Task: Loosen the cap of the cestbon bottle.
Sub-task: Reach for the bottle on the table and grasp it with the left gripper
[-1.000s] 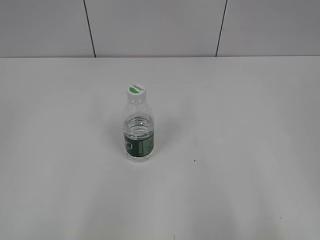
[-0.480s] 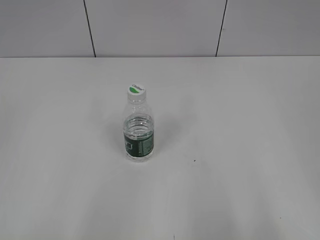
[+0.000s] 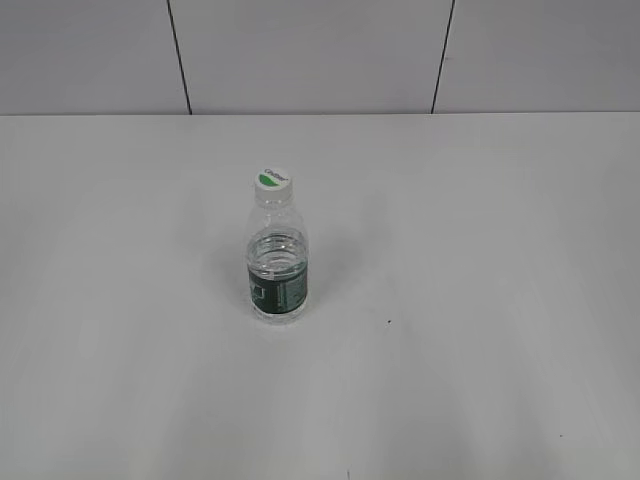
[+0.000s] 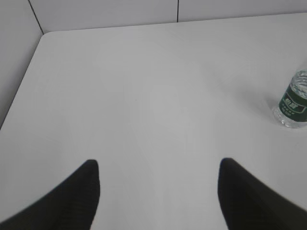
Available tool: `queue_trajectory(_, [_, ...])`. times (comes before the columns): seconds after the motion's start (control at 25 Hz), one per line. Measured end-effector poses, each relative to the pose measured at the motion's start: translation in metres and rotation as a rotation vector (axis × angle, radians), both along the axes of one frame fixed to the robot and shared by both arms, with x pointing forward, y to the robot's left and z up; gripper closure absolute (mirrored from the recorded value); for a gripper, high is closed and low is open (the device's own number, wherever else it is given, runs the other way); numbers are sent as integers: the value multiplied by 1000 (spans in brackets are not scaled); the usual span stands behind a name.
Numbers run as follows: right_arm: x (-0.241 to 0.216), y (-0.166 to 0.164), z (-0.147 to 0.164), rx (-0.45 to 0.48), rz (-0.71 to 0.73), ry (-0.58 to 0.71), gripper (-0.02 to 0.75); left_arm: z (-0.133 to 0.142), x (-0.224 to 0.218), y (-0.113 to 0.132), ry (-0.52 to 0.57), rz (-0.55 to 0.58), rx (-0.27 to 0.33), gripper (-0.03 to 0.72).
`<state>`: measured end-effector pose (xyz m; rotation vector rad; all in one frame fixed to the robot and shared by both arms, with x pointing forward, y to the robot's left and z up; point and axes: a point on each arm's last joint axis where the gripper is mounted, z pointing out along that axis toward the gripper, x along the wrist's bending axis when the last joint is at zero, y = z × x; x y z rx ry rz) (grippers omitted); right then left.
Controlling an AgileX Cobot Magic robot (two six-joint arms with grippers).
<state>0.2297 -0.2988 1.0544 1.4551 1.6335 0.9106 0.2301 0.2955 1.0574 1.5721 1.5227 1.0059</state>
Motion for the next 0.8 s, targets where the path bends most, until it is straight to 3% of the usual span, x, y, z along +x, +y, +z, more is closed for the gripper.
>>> queue_trajectory(0.56, [-1, 0, 6, 6, 4, -36, 232, 2, 4, 0, 14, -2, -4, 218])
queue_trajectory(0.8, [16, 2, 35, 16, 12, -189, 232, 28, 21, 2, -148, -13, 51, 218])
